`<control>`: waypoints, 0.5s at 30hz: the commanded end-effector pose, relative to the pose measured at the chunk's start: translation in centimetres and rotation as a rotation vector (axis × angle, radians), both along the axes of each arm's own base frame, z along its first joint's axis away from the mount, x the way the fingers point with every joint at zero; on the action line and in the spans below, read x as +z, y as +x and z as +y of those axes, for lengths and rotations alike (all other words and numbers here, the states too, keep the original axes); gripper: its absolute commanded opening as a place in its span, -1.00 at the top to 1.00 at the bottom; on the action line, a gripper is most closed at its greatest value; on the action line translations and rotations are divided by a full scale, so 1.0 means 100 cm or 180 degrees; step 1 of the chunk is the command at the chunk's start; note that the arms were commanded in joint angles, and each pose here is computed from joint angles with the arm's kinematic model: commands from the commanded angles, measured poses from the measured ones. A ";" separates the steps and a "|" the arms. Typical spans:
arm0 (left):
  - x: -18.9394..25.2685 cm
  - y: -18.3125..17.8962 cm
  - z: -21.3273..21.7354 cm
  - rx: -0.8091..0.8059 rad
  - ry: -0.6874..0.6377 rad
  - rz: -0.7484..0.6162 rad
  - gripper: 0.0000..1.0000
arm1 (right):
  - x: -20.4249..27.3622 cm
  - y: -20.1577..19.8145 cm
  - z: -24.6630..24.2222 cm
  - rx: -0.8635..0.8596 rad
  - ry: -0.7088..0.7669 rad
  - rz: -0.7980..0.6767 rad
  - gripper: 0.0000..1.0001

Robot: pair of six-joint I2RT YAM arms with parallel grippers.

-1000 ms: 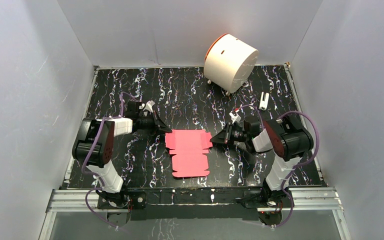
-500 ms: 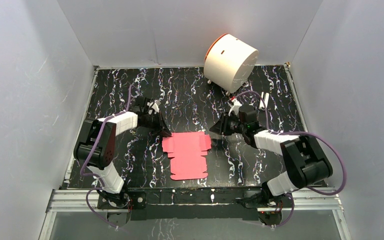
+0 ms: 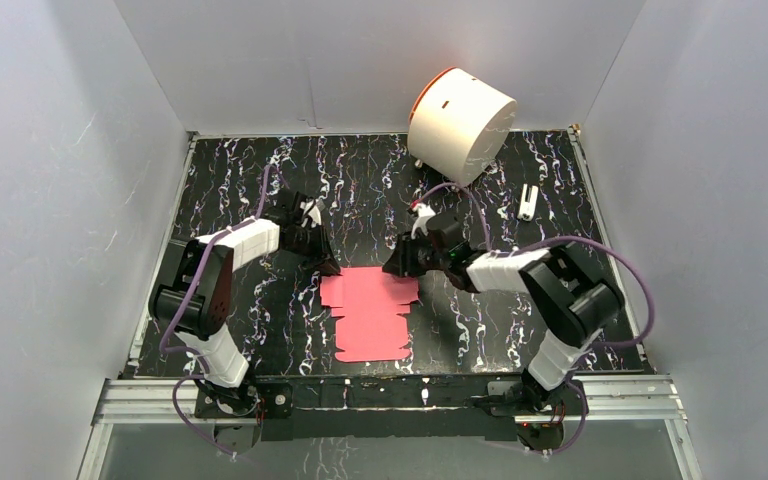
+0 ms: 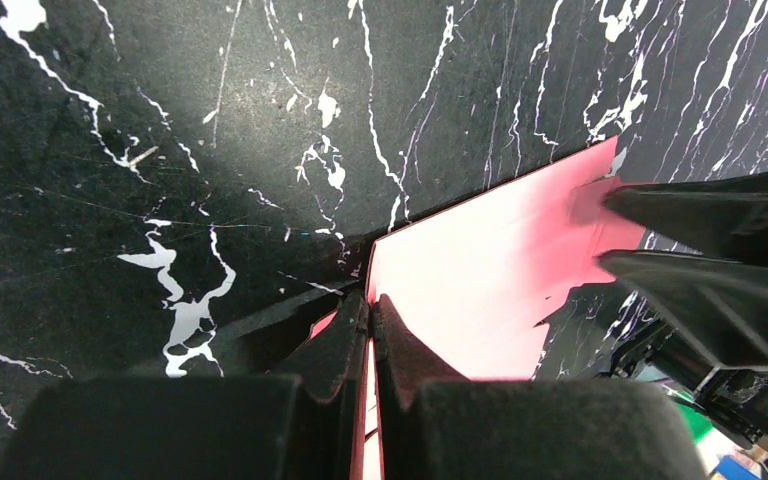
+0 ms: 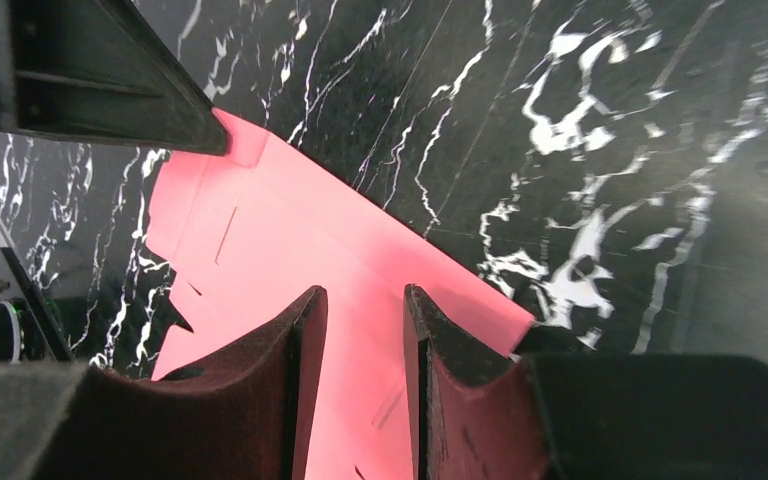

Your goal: Fold the paper box

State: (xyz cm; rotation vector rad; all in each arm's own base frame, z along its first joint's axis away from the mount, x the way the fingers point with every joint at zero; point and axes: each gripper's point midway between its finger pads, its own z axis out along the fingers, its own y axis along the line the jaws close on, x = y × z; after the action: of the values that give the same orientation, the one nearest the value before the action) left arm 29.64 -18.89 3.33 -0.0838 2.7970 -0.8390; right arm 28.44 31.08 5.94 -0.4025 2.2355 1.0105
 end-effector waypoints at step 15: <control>0.020 0.003 -0.010 -0.0204 0.0357 -0.0148 0.89 | -0.023 0.008 0.052 -0.0072 0.0095 -0.0037 0.17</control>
State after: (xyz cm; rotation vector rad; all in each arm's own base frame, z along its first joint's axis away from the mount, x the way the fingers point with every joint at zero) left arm 29.81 -18.97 3.71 -0.0047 2.8208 -0.6771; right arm 28.42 35.59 3.53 -0.3813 2.2403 1.0508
